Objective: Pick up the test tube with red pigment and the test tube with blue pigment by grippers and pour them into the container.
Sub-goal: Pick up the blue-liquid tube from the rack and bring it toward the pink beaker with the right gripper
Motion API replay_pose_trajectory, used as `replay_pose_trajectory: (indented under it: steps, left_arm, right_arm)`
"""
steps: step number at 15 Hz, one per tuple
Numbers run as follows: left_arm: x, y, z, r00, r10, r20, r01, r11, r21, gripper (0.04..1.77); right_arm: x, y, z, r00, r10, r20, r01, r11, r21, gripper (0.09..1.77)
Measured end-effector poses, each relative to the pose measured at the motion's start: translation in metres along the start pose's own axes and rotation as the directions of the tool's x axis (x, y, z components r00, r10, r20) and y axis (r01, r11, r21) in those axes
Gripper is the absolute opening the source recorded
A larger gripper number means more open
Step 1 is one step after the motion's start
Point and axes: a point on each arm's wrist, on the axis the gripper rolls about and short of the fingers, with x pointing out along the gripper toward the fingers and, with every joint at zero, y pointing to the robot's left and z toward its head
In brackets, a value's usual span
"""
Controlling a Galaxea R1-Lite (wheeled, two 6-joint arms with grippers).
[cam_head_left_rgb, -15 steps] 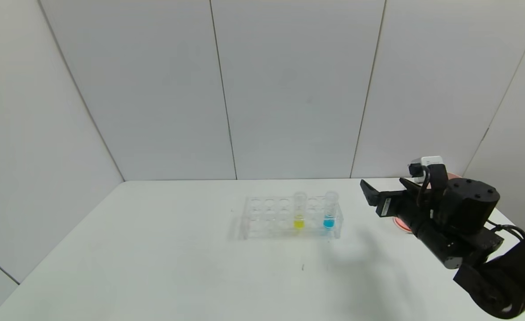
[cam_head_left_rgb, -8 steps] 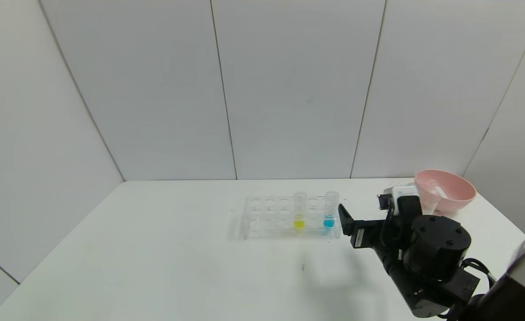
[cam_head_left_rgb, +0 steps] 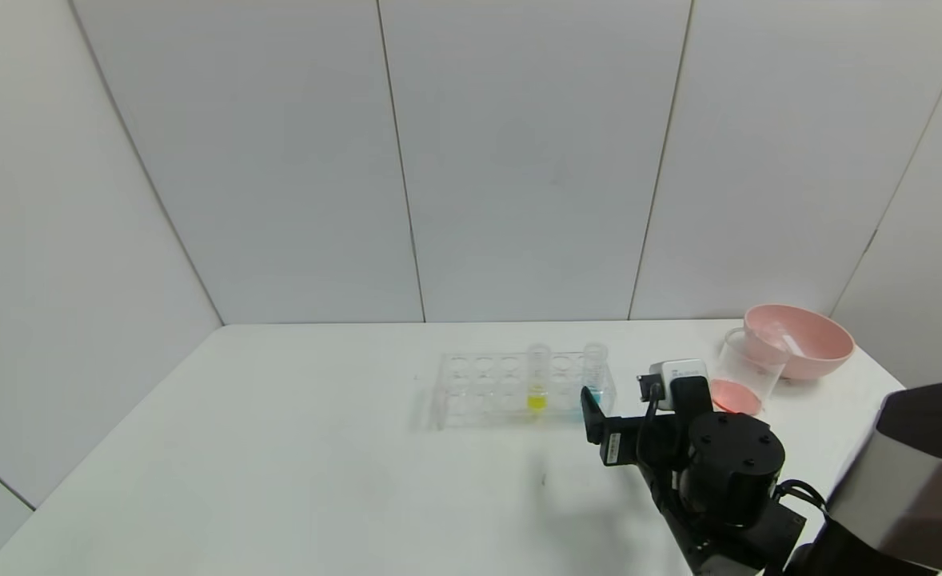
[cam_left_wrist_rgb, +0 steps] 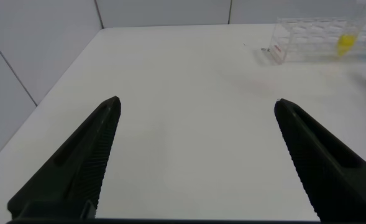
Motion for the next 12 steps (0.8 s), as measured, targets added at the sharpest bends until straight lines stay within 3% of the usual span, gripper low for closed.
replay_pose_trajectory:
  steps: [12]
  left_arm:
    - [0.0, 0.0, 0.0, 1.0, 0.0, 0.0, 0.0, 1.0, 0.0, 1.76]
  right_arm:
    - [0.056, 0.007, -0.002, 0.996, 0.012, 0.087, -0.006, 0.998, -0.063, 1.7]
